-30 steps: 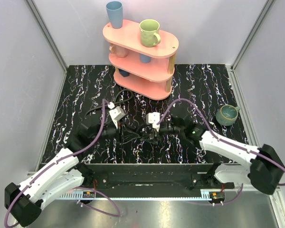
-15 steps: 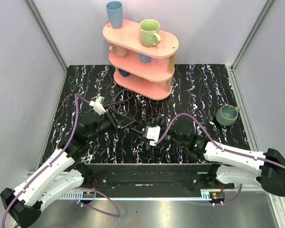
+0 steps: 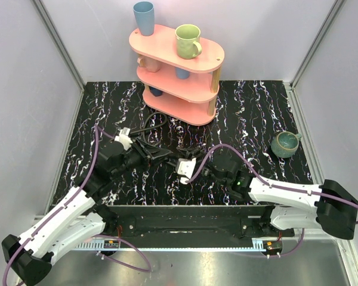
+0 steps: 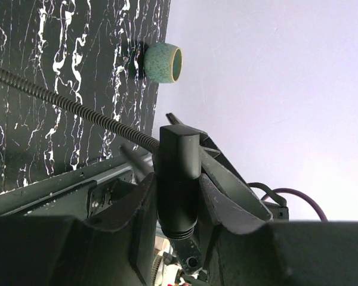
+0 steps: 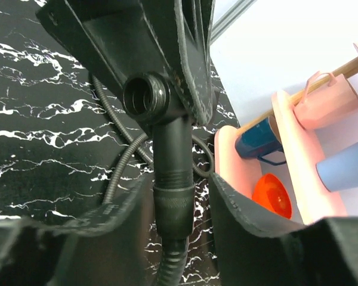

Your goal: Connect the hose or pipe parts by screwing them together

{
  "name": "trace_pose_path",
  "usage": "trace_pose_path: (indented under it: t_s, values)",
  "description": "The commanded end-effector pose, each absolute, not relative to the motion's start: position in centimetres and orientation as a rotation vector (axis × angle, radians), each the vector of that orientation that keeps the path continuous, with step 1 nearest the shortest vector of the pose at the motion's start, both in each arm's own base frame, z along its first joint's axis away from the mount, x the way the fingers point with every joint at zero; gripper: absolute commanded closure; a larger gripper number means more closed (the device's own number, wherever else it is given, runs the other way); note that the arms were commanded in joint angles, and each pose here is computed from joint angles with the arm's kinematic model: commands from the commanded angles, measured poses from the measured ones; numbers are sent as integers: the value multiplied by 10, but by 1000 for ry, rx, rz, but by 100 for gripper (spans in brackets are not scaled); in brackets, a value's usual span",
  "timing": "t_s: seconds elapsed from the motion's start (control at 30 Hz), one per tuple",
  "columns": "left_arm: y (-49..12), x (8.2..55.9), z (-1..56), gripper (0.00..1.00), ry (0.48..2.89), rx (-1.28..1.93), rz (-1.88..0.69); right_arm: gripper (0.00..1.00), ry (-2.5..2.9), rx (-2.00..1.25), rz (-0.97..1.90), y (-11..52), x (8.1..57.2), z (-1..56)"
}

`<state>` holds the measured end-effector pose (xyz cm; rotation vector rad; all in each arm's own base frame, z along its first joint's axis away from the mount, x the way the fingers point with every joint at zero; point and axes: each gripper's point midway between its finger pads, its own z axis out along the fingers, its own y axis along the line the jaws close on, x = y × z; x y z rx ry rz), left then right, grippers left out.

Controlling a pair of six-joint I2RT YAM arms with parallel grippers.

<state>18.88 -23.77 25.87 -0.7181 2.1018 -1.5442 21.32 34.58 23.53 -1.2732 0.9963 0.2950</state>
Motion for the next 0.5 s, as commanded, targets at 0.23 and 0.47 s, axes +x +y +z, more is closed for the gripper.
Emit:
trace_pose_path:
  t_s: [0.23,0.47]
  values:
    - [-241,191,290,100,1990,-417,-1514,100,990,-1213,417,361,203,277]
    - [-239,190,289,100,1763,280,-1205,100,1009,-1305,625,361,190,281]
